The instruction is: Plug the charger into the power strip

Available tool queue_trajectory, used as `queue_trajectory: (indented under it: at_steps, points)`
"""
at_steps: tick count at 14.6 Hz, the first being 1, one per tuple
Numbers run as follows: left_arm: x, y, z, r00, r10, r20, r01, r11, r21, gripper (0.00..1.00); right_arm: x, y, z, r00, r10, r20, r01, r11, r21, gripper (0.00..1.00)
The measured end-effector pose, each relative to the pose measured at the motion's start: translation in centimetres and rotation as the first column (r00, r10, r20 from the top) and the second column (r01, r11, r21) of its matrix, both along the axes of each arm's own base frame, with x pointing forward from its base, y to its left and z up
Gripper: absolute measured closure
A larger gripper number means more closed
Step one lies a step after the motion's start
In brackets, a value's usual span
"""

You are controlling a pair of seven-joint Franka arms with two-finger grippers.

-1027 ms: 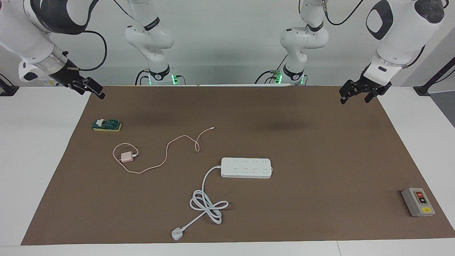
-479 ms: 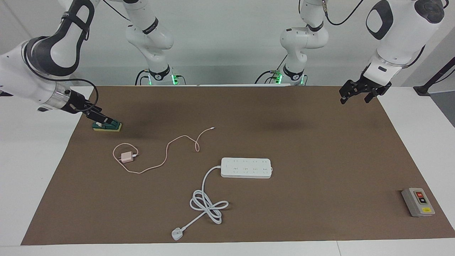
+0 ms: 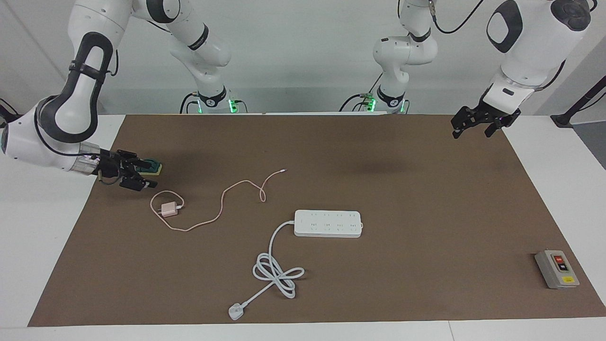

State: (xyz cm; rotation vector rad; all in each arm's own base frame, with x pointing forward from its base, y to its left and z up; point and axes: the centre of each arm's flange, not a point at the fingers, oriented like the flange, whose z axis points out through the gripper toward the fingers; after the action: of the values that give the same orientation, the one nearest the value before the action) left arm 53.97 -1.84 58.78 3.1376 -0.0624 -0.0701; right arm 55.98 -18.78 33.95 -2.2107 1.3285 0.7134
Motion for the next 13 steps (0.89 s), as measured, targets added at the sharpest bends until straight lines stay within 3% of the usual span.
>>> queue_trajectory:
  at_steps: [2, 7, 10, 13]
  points:
    - [0.0, -0.8, 0.0, 1.0, -0.006, -0.001, 0.006, 0.999, -0.035, 0.0, 0.9, -0.1, -1.7, 0.996, -0.088, -0.015, 0.089, 0.996, 0.021, 0.0]
    - [-0.2, -4.2, -0.5, 1.0, 0.014, -0.02, -0.019, 0.952, -0.307, 0.0, 1.8, 0.4, -4.1, 0.98, -0.182, -0.076, 0.185, 0.982, 0.025, 0.0]
    - [-0.1, -6.1, -1.2, 0.998, 0.048, -0.04, -0.061, 0.871, -0.488, 0.0, 1.8, 0.3, -5.8, 0.977, -0.189, -0.096, 0.192, 0.981, 0.023, 0.0]
    - [0.1, -7.8, -2.2, 0.992, 0.097, -0.081, -0.126, 0.746, -0.654, 0.0, 2.0, 0.3, -7.1, 0.974, -0.204, -0.1, 0.208, 0.978, 0.023, 0.0]
